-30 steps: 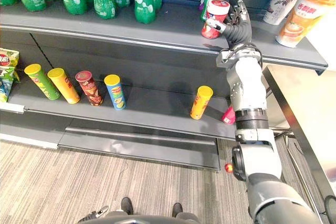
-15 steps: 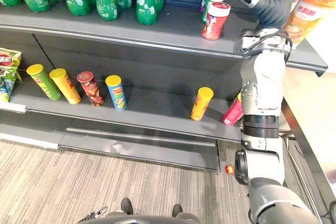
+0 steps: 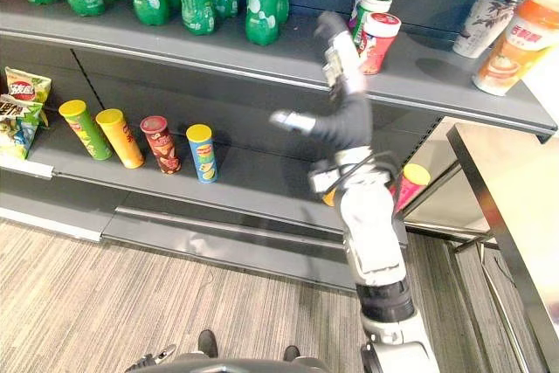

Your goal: Put the gum and the chips on the shelf.

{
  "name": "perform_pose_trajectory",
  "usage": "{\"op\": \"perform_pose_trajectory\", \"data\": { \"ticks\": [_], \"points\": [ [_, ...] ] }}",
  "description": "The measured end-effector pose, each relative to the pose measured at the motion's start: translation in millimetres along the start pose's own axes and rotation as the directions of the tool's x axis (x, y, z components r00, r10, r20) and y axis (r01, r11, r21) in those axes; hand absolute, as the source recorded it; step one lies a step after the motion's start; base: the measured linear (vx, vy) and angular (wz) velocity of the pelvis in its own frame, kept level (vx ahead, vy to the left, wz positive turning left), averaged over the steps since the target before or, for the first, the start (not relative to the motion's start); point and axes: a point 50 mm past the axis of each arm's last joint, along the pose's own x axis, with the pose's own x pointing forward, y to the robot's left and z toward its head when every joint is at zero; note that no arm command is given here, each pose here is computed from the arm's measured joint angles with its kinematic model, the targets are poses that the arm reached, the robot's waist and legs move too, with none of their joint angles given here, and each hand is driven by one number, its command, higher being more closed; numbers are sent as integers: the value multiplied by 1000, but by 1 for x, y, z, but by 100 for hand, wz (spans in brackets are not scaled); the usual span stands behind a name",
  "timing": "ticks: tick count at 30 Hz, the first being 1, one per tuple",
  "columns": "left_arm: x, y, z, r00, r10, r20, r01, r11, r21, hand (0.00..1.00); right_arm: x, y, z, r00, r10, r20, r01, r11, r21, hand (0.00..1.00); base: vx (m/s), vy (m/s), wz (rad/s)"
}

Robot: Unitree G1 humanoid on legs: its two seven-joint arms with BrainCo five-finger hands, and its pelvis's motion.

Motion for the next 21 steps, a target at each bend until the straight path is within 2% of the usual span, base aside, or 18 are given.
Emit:
{"op": "perform_pose_trajectory", "data": {
  "ticks": [3, 10, 13, 17, 20, 21],
  "points": [
    [0, 1, -1, 1000, 2, 2, -2, 1000, 6, 0, -22, 31, -11, 984, 161, -82, -158, 987, 42, 0, 34, 11, 4],
    [0, 1, 1, 1000, 3, 15, -4, 999, 44, 0, -49, 45, -23, 956, 233, -178, -218, 971, 104, 0, 0, 0, 0],
    [0, 1, -1, 1000, 3, 11, -4, 999, 45, 0, -79, 62, -42, 900, 315, -302, -269, 945, 185, 0, 19, 5, 4],
    [0, 0, -1, 1000, 2, 10, -3, 999, 35, 0, -141, 75, -84, 716, 414, -563, -283, 908, 308, 0, 39, 13, 9],
    [0, -1, -1, 1000, 3, 9, -3, 999, 41, 0, -204, 62, -120, 491, 351, -797, -189, 936, 296, 0, 43, 30, 14],
    [0, -1, -1, 1000, 6, 10, -7, 999, 40, 0, -213, 58, -125, 457, 326, -828, -162, 945, 283, 0, 37, 43, 4]
  ]
}}
